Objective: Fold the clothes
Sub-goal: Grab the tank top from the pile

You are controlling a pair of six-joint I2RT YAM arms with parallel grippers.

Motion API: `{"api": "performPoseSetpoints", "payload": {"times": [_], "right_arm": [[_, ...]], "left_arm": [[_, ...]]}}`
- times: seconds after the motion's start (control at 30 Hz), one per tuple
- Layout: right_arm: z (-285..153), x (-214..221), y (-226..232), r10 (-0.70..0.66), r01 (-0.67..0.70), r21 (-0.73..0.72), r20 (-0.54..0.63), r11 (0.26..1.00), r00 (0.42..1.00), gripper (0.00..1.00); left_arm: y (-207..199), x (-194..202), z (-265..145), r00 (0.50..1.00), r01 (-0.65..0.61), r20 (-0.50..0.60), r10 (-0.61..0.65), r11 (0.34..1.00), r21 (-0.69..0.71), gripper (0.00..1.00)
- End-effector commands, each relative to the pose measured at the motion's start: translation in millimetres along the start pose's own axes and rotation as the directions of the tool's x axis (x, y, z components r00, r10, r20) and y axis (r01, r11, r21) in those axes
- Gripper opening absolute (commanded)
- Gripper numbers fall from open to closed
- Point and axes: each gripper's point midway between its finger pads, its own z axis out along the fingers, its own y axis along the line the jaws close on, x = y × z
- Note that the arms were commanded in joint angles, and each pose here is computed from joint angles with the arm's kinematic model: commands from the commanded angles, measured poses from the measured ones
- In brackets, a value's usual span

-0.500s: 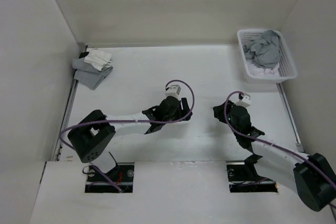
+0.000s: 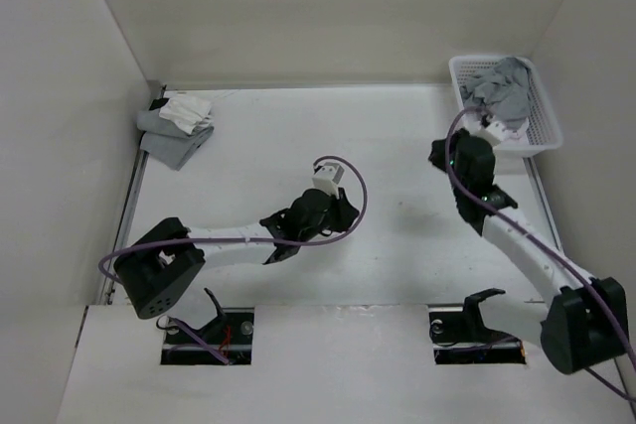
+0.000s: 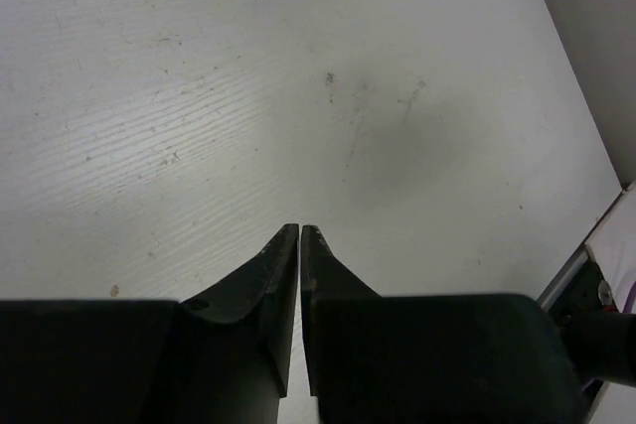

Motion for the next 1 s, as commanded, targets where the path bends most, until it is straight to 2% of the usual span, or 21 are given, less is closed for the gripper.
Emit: {"api": "performPoseSetpoints", "payload": {"times": [0.0, 0.1, 0.2, 0.27, 0.3, 0.4, 0.53, 0.63, 0.7, 0.73, 0.8, 0.9, 0.97], "right_arm": [[34, -94, -30, -0.034, 0.003, 0.170, 0.175, 0.986, 0.984, 0.05], [71, -152, -67, -0.023, -0.047, 0.283, 0.238, 0.958, 0.971, 0.05], [110, -187, -97, -0.068, -0.027, 0.370, 0.241, 0.928, 0.968, 0.10], [141, -209, -125, -0.109, 0.000, 0.446, 0.221, 0.895, 0.969, 0.20], [158, -216, -144, -0.122, 0.012, 0.483, 0.197, 0.876, 0.973, 0.28], [198, -226, -195, -0.121, 0.016, 0.551, 0.155, 0.834, 0.980, 0.45], [245, -217, -236, -0.077, 0.015, 0.542, 0.092, 0.840, 0.993, 0.52], [270, -206, -244, -0.056, 0.025, 0.504, 0.046, 0.863, 0.997, 0.53], [279, -202, -244, -0.046, 0.022, 0.485, 0.038, 0.874, 0.998, 0.51], [286, -197, -245, -0.030, 0.009, 0.472, 0.037, 0.881, 0.999, 0.46], [290, -195, -245, -0.011, -0.008, 0.464, 0.040, 0.886, 0.999, 0.35], [289, -194, -245, 0.018, -0.042, 0.467, 0.057, 0.883, 0.998, 0.09], [282, -203, -237, 0.018, -0.063, 0.460, 0.100, 0.886, 0.995, 0.01]], "left_arm": [[-8, -19, -6, 0.997, -0.025, 0.076, 0.020, 0.998, 0.057, 0.05], [4, -17, -5, 0.997, -0.021, 0.076, 0.018, 0.999, 0.038, 0.16], [18, -19, -4, 0.997, -0.002, 0.081, 0.001, 1.000, 0.015, 0.27], [23, -22, -3, 0.996, 0.010, 0.090, -0.011, 1.000, 0.011, 0.36], [26, -24, -3, 0.995, 0.017, 0.098, -0.018, 1.000, 0.010, 0.41], [30, -28, -3, 0.992, 0.025, 0.123, -0.027, 1.000, 0.017, 0.47], [40, -31, 1, 0.990, 0.034, 0.136, -0.034, 0.999, 0.004, 0.49], [46, -32, 4, 0.989, 0.040, 0.142, -0.040, 0.999, -0.001, 0.49], [47, -32, 7, 0.989, 0.042, 0.140, -0.041, 0.999, -0.004, 0.49], [48, -31, 10, 0.990, 0.042, 0.135, -0.041, 0.999, -0.002, 0.49], [47, -29, 12, 0.991, 0.041, 0.129, -0.041, 0.999, -0.001, 0.49], [48, -28, 15, 0.992, 0.044, 0.122, -0.043, 0.999, -0.004, 0.49], [48, -28, 16, 0.992, 0.044, 0.121, -0.043, 0.999, -0.003, 0.49]]}}
